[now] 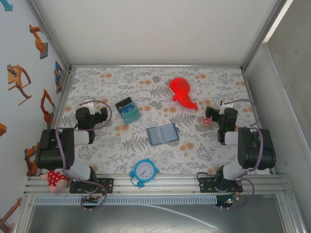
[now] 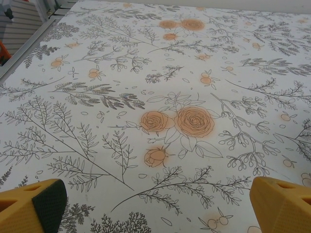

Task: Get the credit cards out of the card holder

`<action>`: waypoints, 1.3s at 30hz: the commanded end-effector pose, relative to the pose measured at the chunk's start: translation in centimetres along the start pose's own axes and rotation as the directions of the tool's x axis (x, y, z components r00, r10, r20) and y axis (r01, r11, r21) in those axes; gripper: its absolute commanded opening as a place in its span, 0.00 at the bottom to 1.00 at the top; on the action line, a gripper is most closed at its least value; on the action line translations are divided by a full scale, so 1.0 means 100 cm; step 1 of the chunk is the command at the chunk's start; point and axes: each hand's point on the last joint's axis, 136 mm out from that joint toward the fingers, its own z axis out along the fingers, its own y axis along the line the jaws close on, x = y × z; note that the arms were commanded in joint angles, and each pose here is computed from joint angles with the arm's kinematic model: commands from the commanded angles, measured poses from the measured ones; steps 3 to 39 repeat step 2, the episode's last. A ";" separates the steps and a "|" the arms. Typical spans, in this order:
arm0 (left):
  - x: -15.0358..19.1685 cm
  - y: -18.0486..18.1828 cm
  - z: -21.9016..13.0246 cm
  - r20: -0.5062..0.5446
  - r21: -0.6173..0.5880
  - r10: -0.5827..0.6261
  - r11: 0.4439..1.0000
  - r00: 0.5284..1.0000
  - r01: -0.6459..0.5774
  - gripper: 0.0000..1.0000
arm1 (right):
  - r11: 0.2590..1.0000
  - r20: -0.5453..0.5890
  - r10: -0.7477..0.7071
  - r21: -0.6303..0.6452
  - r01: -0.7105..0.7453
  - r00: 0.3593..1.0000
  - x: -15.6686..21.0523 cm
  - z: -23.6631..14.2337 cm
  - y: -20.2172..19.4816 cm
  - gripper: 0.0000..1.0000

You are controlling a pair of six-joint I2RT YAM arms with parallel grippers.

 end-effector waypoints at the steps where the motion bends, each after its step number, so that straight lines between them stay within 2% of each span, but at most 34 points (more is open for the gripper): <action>1: -0.009 -0.002 0.001 0.018 0.004 -0.004 1.000 1.000 0.004 0.97 | 1.000 0.011 -0.013 -0.004 0.013 1.000 -0.005 0.001 0.000 0.99; 39: -0.009 -0.002 0.001 0.018 0.004 -0.005 1.000 1.000 0.005 0.97 | 1.000 0.010 -0.013 -0.004 0.013 1.000 -0.004 0.001 -0.001 0.99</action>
